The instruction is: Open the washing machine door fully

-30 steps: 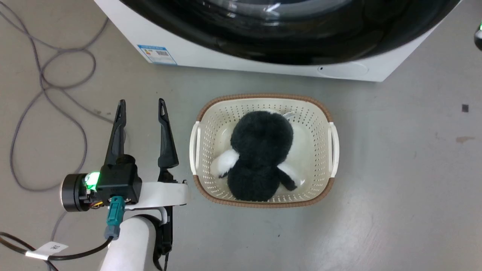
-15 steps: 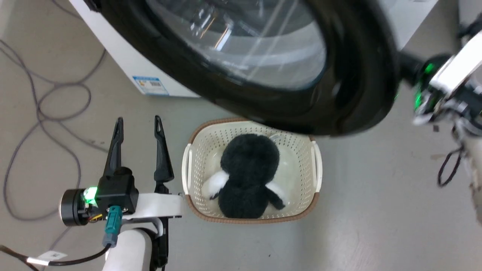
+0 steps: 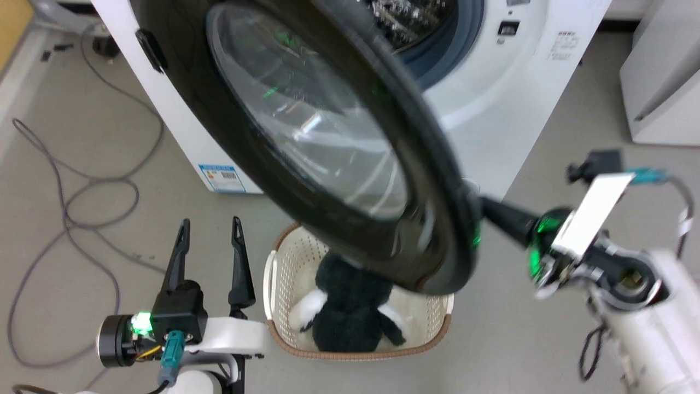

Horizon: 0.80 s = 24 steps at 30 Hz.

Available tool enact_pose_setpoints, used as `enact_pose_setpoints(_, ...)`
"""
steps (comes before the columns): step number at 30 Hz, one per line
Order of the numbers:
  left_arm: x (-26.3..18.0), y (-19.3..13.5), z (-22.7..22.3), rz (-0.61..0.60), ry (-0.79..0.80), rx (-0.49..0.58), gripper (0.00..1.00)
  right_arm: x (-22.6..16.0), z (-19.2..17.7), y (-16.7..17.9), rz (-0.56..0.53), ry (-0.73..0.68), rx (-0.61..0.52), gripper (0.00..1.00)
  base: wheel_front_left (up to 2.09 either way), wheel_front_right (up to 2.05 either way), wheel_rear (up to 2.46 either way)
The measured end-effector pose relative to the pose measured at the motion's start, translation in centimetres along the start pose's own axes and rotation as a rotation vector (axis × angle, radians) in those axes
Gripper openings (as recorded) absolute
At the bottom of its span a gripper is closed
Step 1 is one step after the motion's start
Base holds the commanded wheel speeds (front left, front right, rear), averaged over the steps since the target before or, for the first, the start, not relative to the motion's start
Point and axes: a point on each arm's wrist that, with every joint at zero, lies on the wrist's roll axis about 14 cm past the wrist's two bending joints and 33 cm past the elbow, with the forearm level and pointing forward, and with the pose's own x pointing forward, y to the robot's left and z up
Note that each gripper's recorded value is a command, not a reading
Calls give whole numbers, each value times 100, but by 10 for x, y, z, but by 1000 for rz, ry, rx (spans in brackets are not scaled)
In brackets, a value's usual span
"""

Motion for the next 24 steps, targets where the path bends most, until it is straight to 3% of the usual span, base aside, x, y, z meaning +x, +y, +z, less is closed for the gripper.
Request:
enact_pose_setpoints(17,-34,3,15,-12,-22,-18,100,-15,-120,37,128,137,70,0,0,0,0)
enact_pose_setpoints(24,-44,3,19,-24,-28,-24,100,-27,-126,44,139,51,52,0,0,0,0)
